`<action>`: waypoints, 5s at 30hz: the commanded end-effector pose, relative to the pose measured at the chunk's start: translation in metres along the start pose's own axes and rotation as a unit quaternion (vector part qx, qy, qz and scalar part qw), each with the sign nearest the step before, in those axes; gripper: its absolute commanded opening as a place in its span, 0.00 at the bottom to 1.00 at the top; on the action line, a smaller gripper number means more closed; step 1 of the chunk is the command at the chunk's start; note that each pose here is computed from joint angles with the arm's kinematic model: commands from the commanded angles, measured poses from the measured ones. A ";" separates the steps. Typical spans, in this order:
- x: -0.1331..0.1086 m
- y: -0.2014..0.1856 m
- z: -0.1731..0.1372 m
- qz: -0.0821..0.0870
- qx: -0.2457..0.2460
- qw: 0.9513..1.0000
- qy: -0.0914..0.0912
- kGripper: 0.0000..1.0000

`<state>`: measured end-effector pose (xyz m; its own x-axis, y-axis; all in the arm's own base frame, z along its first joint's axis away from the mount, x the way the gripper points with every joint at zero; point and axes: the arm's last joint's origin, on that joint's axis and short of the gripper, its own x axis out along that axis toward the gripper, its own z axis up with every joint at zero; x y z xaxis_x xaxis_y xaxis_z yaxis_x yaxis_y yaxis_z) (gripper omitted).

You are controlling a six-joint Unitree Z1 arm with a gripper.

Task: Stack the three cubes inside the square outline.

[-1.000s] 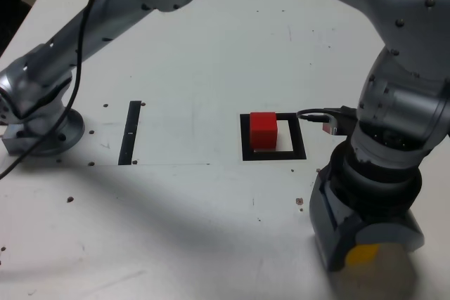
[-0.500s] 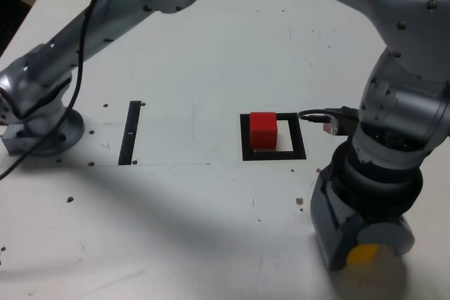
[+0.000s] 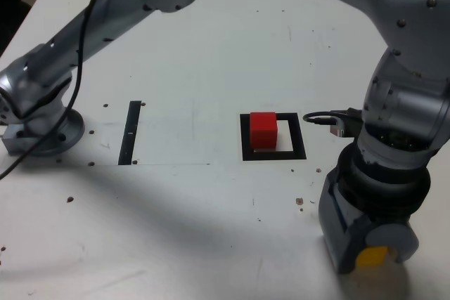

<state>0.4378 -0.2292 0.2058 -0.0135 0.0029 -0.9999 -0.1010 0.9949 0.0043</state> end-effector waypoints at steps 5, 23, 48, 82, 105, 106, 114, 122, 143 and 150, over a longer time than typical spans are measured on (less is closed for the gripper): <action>-0.021 0.003 -0.011 0.000 0.013 1.000 -0.005 0.14; -0.121 0.063 -0.080 0.022 0.092 0.995 -0.036 0.11; -0.063 0.178 -0.083 0.032 0.051 0.997 0.040 0.11; -0.043 0.203 -0.068 0.029 0.041 0.998 0.034 0.12; -0.034 0.207 -0.071 0.023 0.034 0.998 0.050 0.62; -0.034 0.207 -0.071 0.022 0.033 0.998 0.049 0.68; -0.035 0.207 -0.072 0.021 0.033 0.998 0.042 0.87; -0.033 0.208 -0.077 0.022 0.028 0.999 0.036 0.97; -0.107 0.144 -0.077 0.030 0.080 0.996 0.017 0.99; -0.096 0.110 -0.052 0.045 0.124 0.991 0.028 0.99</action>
<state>0.3725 -0.1231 0.3081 -0.0591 0.0872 -0.9944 0.1406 0.9870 0.0782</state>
